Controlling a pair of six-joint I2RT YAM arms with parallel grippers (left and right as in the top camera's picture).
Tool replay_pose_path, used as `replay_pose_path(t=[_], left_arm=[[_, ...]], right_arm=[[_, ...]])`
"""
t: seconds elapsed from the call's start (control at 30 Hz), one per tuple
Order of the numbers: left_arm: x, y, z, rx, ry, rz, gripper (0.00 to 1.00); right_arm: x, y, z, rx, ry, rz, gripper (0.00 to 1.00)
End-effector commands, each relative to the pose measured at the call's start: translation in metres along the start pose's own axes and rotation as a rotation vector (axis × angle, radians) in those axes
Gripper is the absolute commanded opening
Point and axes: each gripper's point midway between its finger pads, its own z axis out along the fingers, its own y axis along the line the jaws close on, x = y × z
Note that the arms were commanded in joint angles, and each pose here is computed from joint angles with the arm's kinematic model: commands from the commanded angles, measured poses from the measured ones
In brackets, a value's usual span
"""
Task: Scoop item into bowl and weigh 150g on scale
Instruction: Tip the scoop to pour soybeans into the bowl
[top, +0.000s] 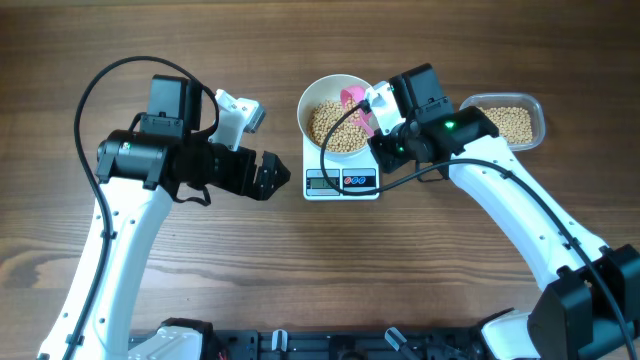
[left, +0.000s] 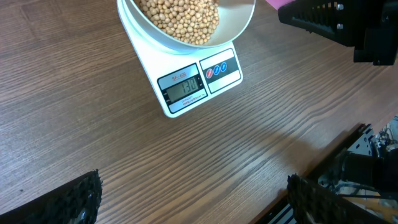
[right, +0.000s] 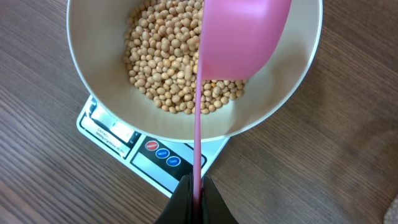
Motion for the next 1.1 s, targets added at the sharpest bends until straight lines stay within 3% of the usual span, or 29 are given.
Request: replay_pose_path(t=[0.0,1.07], left_arm=[[-0.002,-0.007,-0.005,0.018,-0.019,0.034,1.0],[-0.002,-0.007,-0.005,0.018,-0.019,0.034,1.0]], right_arm=[[-0.004,0.0,-0.008,0.019,-0.022,-0.029,0.04],[-0.009,-0.008,-0.011,0.142,-0.008,-0.168,0.04]])
